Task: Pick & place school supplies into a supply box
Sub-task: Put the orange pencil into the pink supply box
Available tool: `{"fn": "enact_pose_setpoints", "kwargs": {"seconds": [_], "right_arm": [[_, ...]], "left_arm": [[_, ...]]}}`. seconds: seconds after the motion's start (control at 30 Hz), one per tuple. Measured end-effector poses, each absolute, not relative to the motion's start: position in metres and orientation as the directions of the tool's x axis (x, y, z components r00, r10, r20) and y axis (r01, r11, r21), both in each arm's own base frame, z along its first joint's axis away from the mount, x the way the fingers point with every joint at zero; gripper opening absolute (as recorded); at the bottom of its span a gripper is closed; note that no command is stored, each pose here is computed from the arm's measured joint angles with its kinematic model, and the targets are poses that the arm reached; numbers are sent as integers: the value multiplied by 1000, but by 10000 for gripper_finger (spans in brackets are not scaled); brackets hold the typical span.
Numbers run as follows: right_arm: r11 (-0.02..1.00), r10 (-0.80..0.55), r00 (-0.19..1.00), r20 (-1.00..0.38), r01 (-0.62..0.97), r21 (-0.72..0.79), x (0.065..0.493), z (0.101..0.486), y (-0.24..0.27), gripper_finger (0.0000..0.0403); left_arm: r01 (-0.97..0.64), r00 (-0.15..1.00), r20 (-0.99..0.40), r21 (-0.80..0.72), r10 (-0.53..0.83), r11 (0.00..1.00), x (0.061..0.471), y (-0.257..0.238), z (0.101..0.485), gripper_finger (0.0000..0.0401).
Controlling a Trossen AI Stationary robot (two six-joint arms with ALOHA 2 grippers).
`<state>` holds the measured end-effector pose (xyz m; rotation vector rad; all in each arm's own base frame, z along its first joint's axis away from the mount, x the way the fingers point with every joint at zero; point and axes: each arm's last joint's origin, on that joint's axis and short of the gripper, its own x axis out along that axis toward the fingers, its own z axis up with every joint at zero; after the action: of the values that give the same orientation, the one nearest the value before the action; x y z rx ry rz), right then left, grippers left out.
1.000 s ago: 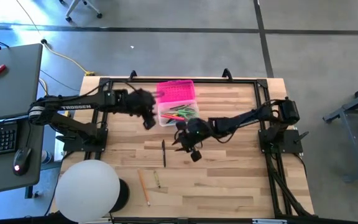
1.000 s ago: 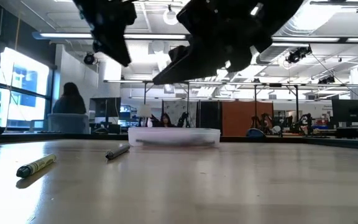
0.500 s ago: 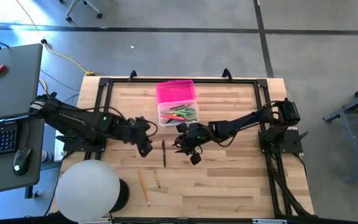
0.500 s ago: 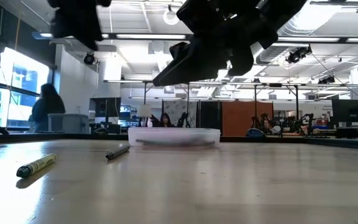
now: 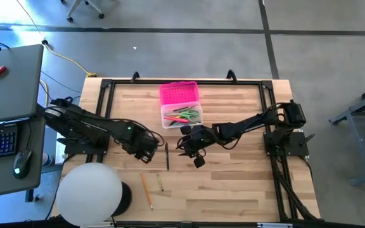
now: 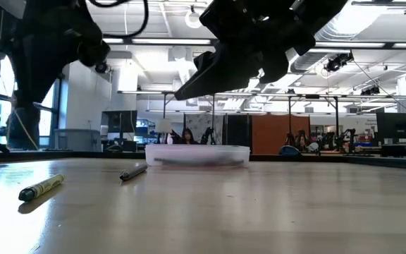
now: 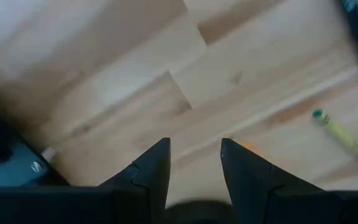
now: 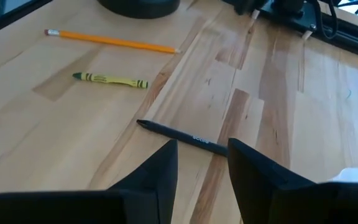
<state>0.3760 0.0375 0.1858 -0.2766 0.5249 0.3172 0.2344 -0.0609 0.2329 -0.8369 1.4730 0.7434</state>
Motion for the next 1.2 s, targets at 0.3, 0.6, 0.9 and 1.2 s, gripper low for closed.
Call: {"fn": "enact_pose_setpoints", "kwargs": {"seconds": [0.3, 0.6, 0.9, 1.2], "right_arm": [[916, 241, 794, -558, -376, -140, 374, 183, 38, 119], [915, 237, 744, -625, -388, -114, 369, 176, 38, 119], [914, 218, 696, -684, -391, -107, 364, 171, 37, 119], [924, 178, 705, -686, -360, -131, 364, 171, 35, 119]], "left_arm": [[-792, -18, -937, -200, -350, 577, 268, -75, 201, 175], [-884, -152, -930, -23, -334, 467, 267, -83, 169, 175], [-932, -84, -917, -67, -391, 357, 275, -98, 165, 175], [-957, -109, -924, -3, -367, 291, 267, -120, 165, 175]]}}
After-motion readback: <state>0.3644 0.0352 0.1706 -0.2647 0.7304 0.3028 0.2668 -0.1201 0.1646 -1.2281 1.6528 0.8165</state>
